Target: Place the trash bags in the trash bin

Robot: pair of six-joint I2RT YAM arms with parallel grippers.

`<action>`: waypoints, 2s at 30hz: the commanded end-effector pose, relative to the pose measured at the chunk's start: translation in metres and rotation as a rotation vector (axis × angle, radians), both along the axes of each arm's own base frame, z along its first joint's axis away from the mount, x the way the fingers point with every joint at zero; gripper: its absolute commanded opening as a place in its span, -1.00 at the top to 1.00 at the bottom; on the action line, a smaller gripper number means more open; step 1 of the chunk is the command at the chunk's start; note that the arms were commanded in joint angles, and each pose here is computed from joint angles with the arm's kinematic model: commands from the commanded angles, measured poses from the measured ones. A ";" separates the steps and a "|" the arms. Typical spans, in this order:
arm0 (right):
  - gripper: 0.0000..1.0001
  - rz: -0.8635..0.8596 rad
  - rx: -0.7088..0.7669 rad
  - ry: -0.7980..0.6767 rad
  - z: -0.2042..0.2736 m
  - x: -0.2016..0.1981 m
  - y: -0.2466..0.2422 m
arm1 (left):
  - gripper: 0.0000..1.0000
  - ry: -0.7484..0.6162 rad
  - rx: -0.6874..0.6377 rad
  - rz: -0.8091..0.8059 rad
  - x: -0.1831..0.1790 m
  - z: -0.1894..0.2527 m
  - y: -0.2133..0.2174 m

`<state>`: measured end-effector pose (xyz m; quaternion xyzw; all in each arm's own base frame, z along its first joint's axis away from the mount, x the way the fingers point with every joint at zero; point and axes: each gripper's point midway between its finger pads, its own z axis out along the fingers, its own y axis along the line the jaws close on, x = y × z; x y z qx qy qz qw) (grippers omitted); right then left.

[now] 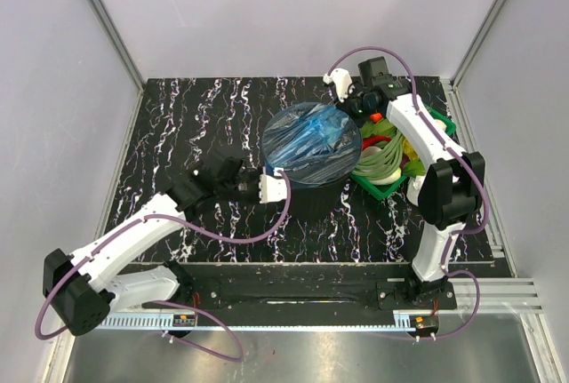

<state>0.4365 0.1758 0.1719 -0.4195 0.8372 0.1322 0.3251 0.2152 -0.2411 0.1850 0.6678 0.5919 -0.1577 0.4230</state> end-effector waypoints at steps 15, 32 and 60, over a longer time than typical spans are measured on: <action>1.00 -0.049 -0.117 0.013 -0.019 0.005 -0.021 | 1.00 0.078 -0.021 -0.091 -0.034 0.016 -0.007; 1.00 -0.070 -0.147 -0.039 -0.001 0.002 -0.031 | 0.96 0.002 0.053 -0.031 -0.023 -0.014 0.000; -0.14 -0.107 -0.154 -0.274 0.105 -0.017 -0.050 | -0.48 -0.047 -0.011 -0.006 -0.025 0.045 0.005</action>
